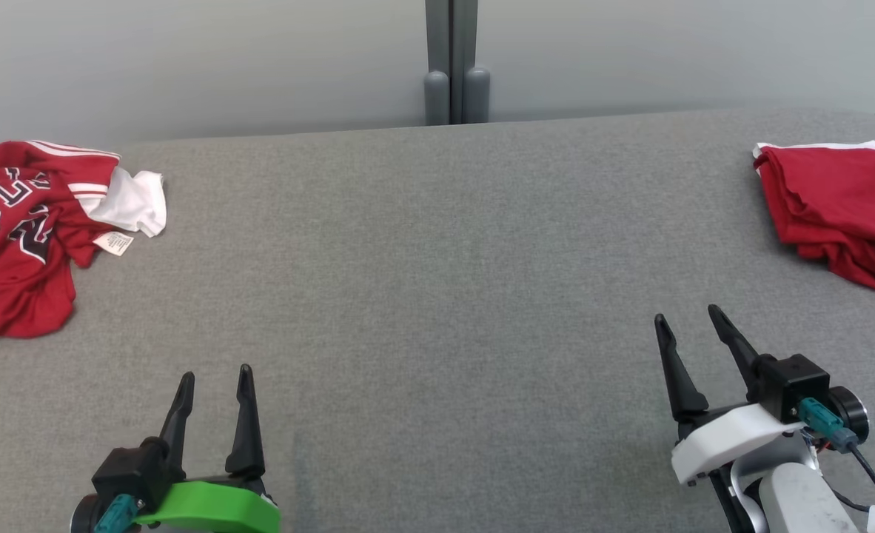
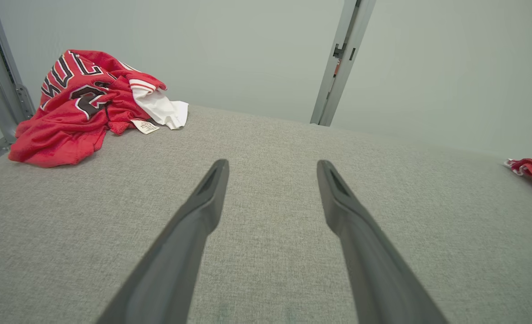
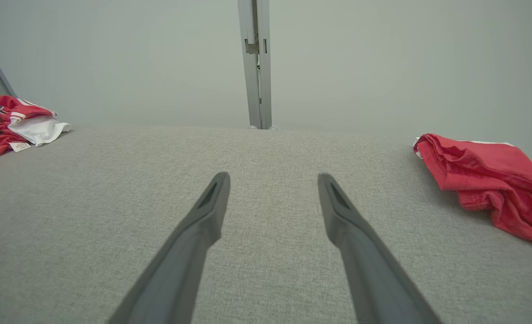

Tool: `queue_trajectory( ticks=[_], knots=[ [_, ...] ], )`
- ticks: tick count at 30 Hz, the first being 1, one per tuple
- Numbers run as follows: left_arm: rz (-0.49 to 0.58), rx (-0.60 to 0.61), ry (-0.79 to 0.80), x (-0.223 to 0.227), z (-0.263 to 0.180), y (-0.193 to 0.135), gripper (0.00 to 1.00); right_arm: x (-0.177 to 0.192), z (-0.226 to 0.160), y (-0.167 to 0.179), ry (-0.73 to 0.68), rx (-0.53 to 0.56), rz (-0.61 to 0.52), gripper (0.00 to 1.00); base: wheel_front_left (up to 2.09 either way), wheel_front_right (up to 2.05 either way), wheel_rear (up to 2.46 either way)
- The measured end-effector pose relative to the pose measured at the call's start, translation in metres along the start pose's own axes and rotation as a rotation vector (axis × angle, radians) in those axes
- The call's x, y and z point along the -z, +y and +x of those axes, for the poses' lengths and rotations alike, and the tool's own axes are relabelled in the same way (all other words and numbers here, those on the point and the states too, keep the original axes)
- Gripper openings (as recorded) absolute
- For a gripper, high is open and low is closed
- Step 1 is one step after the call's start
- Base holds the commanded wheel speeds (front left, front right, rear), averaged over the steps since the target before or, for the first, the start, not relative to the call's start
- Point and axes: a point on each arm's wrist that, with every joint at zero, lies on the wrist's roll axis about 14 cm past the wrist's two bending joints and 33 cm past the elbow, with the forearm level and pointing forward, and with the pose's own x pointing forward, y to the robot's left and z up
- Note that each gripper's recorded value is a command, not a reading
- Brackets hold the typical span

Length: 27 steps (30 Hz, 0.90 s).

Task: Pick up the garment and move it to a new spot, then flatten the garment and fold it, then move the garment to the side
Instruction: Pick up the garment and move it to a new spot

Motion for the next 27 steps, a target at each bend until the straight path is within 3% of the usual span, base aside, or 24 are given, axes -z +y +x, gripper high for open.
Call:
queue_trajectory(
  ticks=[16,27],
  knots=[
    [-0.009,0.014,-0.004,-0.001,-0.002,-0.006,1.00,0.002,-0.007,-0.002,0.003,0.012,0.022,1.00,0.00,0.00,0.00],
    [0.000,-0.100,-0.040,-0.013,-0.022,0.026,1.00,0.007,0.013,0.035,0.012,-0.095,0.035,1.00,0.00,0.00,0.00]
  ],
)
